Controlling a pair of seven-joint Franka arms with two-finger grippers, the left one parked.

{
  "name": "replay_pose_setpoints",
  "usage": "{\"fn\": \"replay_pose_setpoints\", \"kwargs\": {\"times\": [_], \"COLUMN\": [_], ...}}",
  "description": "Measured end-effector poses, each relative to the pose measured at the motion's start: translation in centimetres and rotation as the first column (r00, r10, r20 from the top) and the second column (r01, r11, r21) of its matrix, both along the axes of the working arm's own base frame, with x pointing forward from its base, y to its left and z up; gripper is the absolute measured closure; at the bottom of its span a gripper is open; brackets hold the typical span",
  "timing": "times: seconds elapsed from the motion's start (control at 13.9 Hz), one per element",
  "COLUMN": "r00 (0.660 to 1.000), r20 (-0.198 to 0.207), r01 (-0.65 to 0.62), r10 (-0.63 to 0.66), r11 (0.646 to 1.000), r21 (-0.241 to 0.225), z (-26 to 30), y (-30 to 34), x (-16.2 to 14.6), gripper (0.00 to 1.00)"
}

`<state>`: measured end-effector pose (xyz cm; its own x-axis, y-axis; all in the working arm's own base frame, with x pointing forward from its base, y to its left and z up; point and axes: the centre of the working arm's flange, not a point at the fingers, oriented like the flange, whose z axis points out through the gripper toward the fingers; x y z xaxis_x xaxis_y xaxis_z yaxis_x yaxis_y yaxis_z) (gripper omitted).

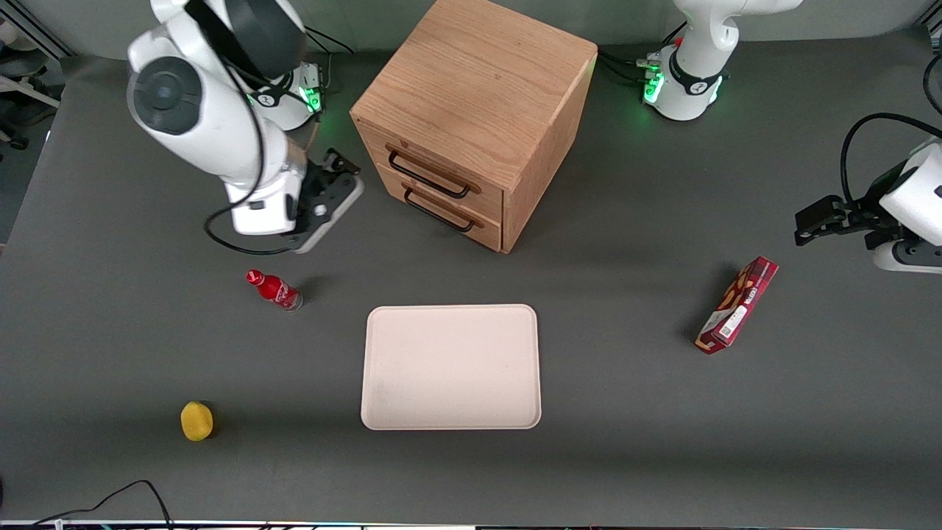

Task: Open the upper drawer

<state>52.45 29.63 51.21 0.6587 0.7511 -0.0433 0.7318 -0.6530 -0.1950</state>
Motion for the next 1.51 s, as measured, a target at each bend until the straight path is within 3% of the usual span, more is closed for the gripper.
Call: {"fn": "replay_pose_setpoints", "kwargs": {"times": [0.36, 0.72, 1.51], "r00": [0.989, 0.977, 0.974], "r20": [-0.088, -0.165, -0.173], "r01": [-0.110, -0.111, -0.115], "r10": [0.117, 0.137, 0.148], "r11": [0.990, 0.982, 0.976], "r21": [0.084, 0.155, 0.186], "z": [-3.5, -5.3, -8.5], "y": [3.1, 4.2, 6.2], "x": [-0.9, -2.2, -3.9], "gripper": [0.00, 0.00, 0.00]}}
